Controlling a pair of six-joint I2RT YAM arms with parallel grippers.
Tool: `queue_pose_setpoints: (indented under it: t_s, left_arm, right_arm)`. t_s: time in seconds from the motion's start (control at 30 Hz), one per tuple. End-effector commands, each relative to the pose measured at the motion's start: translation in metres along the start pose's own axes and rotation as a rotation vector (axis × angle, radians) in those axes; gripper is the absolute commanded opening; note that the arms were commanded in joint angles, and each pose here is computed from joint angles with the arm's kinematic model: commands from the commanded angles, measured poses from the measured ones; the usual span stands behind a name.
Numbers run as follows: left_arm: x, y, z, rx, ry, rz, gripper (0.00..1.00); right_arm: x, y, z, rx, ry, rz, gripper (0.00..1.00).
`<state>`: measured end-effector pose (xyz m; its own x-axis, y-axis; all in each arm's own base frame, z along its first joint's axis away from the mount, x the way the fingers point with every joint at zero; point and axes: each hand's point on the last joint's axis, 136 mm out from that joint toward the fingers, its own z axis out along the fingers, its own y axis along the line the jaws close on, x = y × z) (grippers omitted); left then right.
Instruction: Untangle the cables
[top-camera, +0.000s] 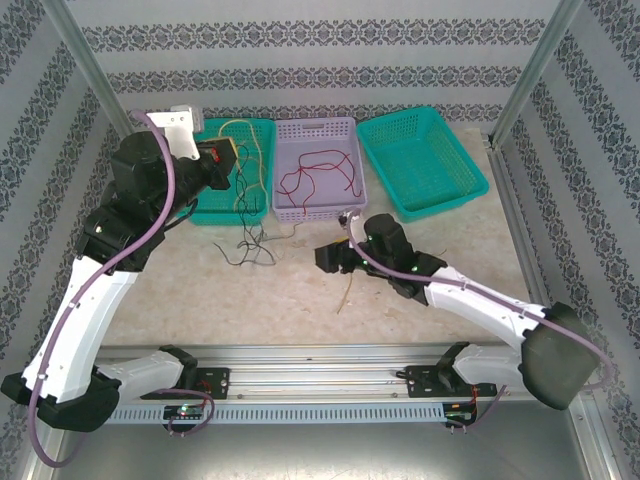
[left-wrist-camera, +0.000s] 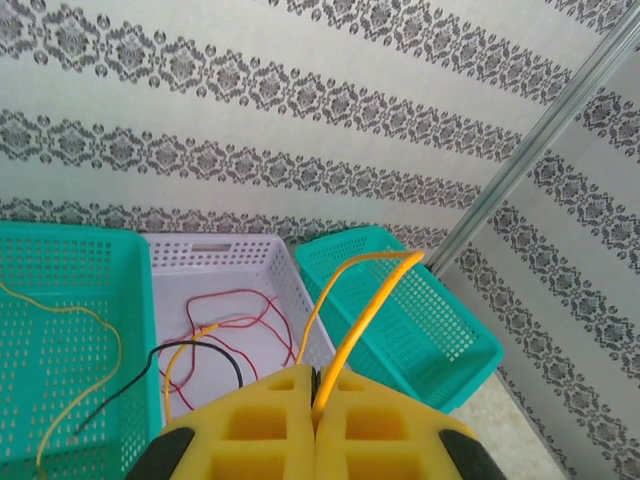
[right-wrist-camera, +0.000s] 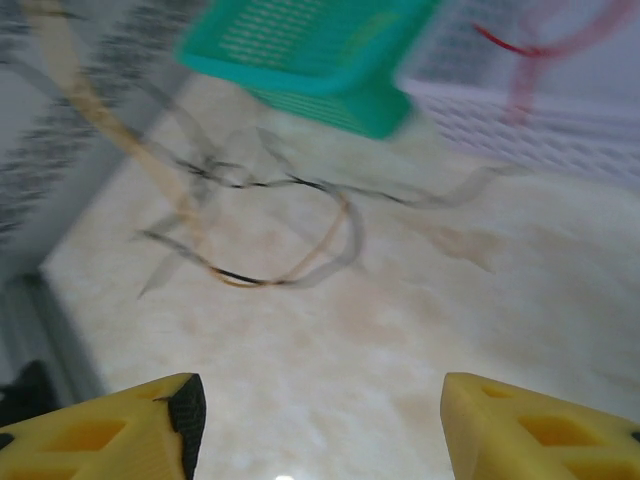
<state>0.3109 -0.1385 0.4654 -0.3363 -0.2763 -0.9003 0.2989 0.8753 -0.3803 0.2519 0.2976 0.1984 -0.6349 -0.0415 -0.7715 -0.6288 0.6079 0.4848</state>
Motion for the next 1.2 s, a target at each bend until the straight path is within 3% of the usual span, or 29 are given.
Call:
queue_pose_setpoints:
  t_s: [0.0,0.2,0.43,0.9,0.97,1.03,1.17]
  left_arm:
    - [0.027,0.000,0.011,0.010,0.104,-0.060,0.00]
    - [0.041,-0.002,0.019,0.023,0.144,-0.116,0.00]
    - [0.057,-0.008,0.026,0.018,0.184,-0.118,0.00]
    - [0.071,-0.018,0.033,0.037,0.202,-0.136,0.00]
    - [0.069,-0.019,0.033,0.042,0.198,-0.139,0.00]
    - [0.069,-0.020,0.032,0.047,0.194,-0.142,0.00]
    - [0.066,-0.020,0.028,0.044,0.183,-0.136,0.00]
  right_arm:
    - [-0.041,0.060,-0.009,-0.201,-0.175,-0.146,0.65]
    - [-0.052,0.097,0.016,-0.228,-0.188,-0.284,0.65]
    - [-0.077,0.131,0.032,-0.258,-0.291,-0.353,0.65]
    - [-0.092,0.129,0.071,-0.037,-0.352,-0.464,0.60]
    - [-0.091,0.125,0.077,0.003,-0.348,-0.477,0.53]
    - [-0.092,0.122,0.078,0.061,-0.365,-0.498,0.31]
    - [-0.093,0.109,0.073,0.129,-0.389,-0.493,0.01]
